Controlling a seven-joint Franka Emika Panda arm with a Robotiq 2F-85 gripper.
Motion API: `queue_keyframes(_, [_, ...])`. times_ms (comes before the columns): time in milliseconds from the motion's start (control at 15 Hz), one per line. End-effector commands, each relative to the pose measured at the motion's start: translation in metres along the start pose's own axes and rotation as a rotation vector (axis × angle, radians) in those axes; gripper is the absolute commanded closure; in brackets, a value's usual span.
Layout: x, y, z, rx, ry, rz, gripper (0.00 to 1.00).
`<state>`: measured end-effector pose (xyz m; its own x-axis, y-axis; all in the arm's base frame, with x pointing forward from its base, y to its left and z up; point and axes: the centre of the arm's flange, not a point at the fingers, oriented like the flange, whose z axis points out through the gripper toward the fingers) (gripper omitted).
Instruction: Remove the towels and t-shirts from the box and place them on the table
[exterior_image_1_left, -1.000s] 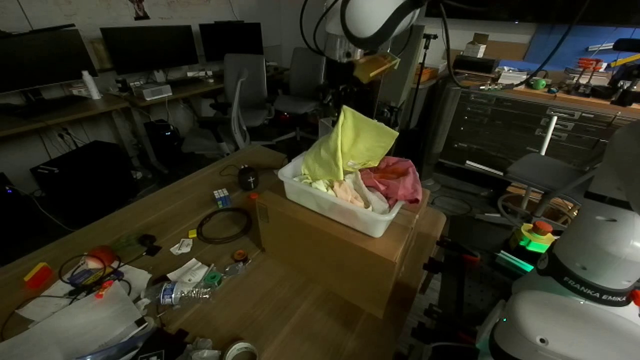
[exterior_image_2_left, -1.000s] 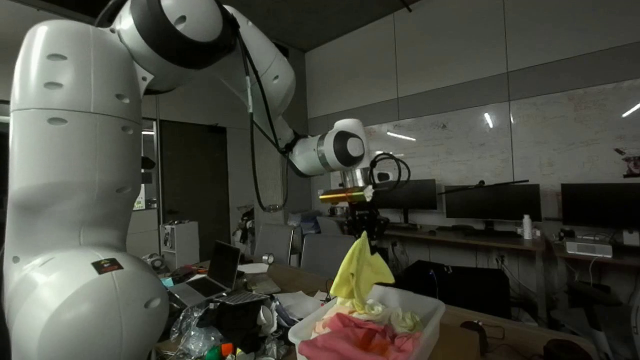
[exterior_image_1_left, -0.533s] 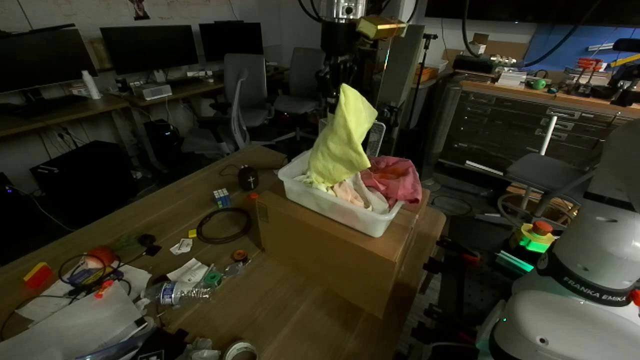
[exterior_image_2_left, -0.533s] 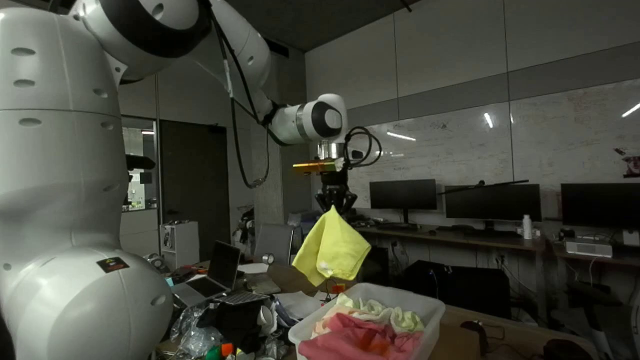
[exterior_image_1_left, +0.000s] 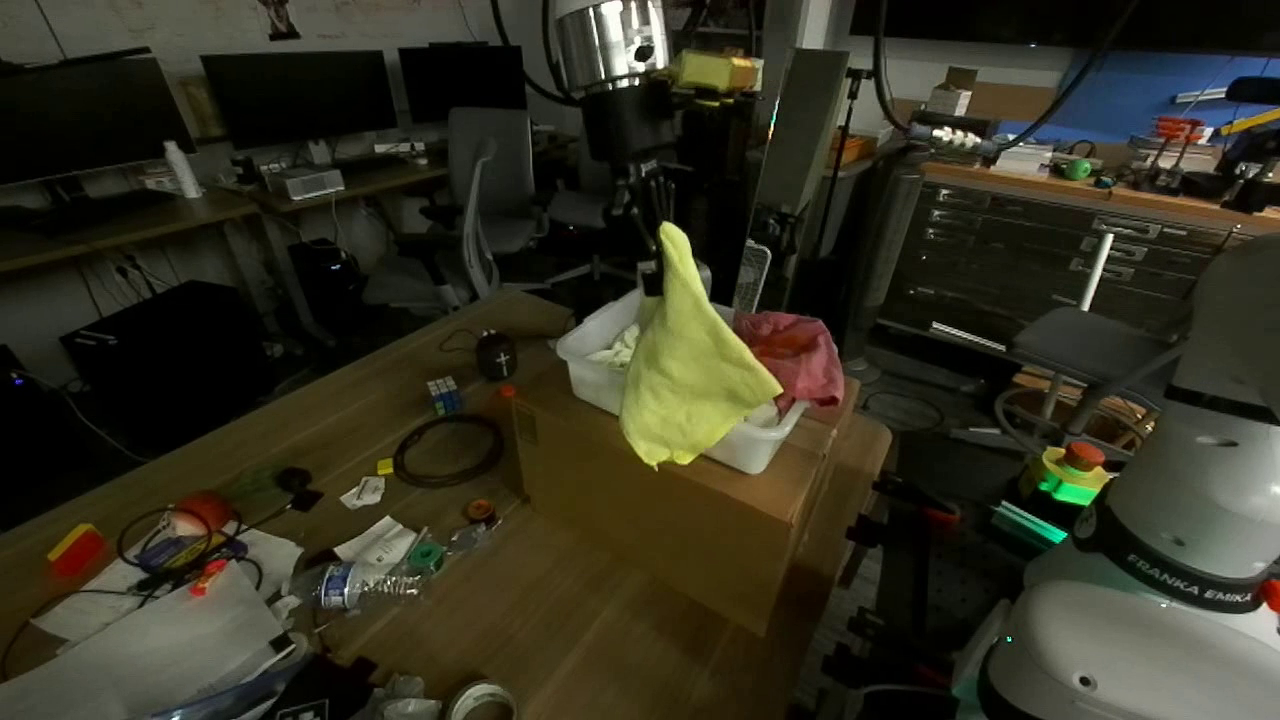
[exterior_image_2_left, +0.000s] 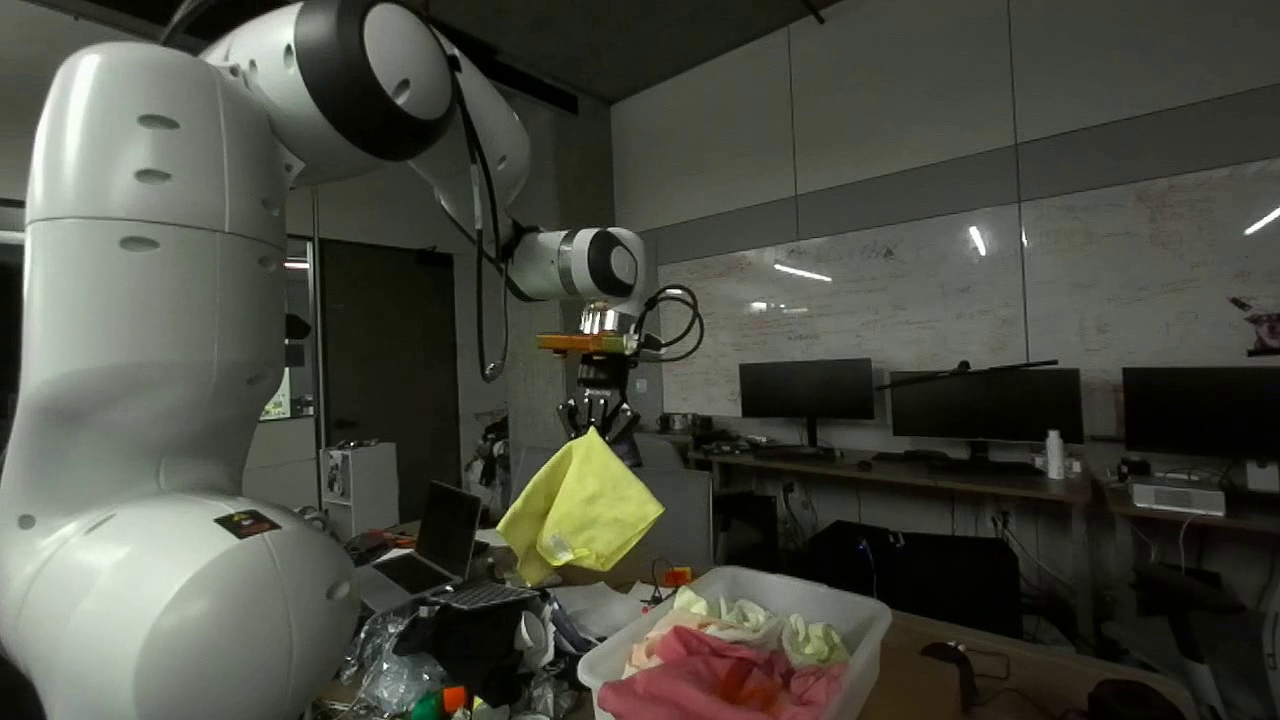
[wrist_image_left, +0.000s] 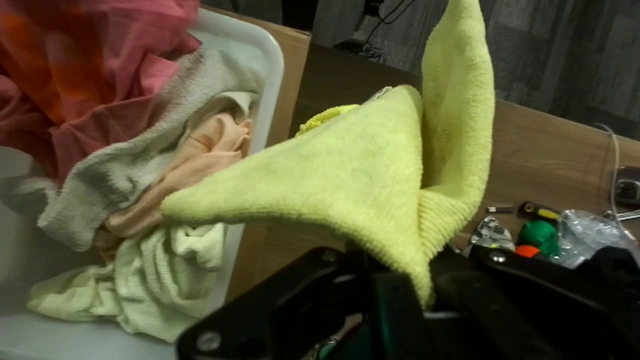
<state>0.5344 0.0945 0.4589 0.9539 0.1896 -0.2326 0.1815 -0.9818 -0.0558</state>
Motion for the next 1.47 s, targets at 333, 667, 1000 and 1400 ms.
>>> queue_keyframes(333, [0.071,-0.016,0.008,0.126,0.242,0.010,0.97])
queue_keyframes(667, [0.078,0.004,0.031,-0.034,0.243,-0.019,0.45])
queue_keyframes(1000, [0.071,0.050,0.050,-0.178,0.165,0.133,0.07])
queue_keyframes(1400, [0.046,0.139,0.088,-0.125,-0.095,0.381,0.00])
